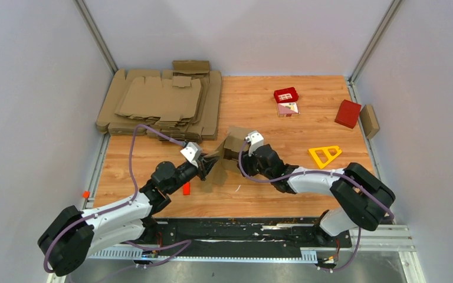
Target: Fold the paper box
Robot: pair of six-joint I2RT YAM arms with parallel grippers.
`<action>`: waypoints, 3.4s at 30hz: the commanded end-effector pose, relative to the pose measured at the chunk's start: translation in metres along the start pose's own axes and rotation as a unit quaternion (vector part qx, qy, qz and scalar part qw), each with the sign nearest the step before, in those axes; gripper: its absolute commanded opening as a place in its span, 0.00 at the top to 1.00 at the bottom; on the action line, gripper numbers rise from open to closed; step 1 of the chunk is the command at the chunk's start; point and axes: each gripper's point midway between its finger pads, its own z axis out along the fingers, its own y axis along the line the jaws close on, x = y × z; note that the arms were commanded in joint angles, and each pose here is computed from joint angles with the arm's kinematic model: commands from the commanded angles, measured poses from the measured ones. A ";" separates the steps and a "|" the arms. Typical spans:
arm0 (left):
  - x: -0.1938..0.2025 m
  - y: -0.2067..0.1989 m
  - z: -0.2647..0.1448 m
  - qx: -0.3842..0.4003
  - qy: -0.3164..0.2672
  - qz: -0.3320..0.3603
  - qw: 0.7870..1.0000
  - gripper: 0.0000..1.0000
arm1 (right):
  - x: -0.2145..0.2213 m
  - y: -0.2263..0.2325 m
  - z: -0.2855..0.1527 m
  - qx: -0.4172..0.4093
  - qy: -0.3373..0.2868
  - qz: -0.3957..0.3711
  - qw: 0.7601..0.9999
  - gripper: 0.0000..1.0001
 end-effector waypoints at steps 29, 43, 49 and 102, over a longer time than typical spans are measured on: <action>0.013 0.018 -0.009 -0.060 0.028 0.003 0.998 0.81 | -0.047 0.011 -0.046 -0.043 -0.186 -0.032 0.981 0.32; 0.012 0.011 -0.006 -0.041 0.027 0.004 0.999 0.80 | -0.045 0.009 -0.033 -0.034 -0.182 -0.033 0.982 0.30; 0.014 0.008 -0.005 -0.032 0.029 0.005 0.999 0.80 | -0.040 0.015 -0.030 -0.054 -0.178 -0.046 0.982 0.22; 0.013 0.006 -0.005 -0.024 0.027 0.013 0.999 0.79 | -0.043 0.023 -0.008 -0.119 -0.180 -0.106 0.971 0.08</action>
